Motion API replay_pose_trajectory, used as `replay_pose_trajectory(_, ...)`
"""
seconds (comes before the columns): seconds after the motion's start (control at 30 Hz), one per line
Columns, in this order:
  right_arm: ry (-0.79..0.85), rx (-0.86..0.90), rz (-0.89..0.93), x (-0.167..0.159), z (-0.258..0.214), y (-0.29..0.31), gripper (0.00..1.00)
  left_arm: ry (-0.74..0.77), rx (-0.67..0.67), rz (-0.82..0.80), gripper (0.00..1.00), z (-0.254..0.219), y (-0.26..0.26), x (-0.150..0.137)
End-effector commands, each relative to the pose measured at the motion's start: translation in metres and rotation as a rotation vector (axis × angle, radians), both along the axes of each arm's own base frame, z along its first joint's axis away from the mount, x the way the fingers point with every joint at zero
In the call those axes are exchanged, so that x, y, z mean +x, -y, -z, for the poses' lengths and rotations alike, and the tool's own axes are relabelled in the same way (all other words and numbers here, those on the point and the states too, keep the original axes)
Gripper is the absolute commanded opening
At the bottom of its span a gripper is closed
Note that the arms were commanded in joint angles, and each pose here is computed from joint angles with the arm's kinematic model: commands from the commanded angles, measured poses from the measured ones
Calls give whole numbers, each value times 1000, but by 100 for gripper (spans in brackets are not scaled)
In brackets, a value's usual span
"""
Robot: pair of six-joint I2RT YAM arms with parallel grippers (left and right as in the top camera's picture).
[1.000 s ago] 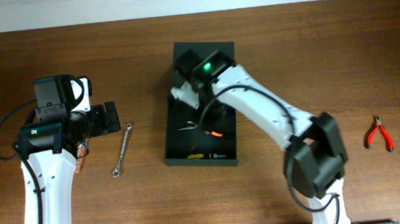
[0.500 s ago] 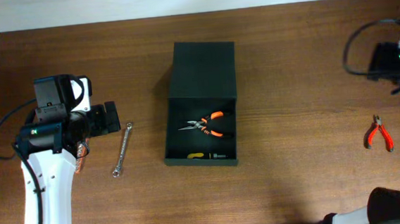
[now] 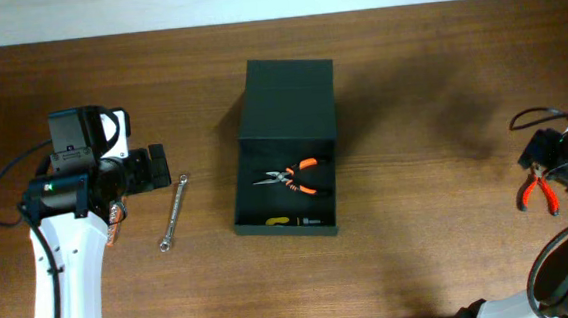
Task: Pack container
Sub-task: 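Grasp the red-handled diagonal cutters with the right gripper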
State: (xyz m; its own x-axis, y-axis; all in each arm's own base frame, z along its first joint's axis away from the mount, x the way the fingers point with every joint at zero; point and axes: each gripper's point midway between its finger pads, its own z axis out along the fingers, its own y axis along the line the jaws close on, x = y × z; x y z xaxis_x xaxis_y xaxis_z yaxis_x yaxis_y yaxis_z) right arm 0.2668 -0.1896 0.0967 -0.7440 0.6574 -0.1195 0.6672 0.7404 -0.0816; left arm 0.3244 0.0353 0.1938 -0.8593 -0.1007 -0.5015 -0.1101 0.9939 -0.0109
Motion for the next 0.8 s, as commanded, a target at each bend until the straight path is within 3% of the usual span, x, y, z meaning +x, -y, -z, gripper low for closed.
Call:
replay_pose_trajectory(0.0, -11, 40, 11, -6, 28, -7, 79, 30, -2, -12, 99, -11, -1, 2)
replay_pose_trajectory(0.77, -43, 76, 10, 11, 107, 1, 78, 30, -2, -12, 99, -11, -1, 2)
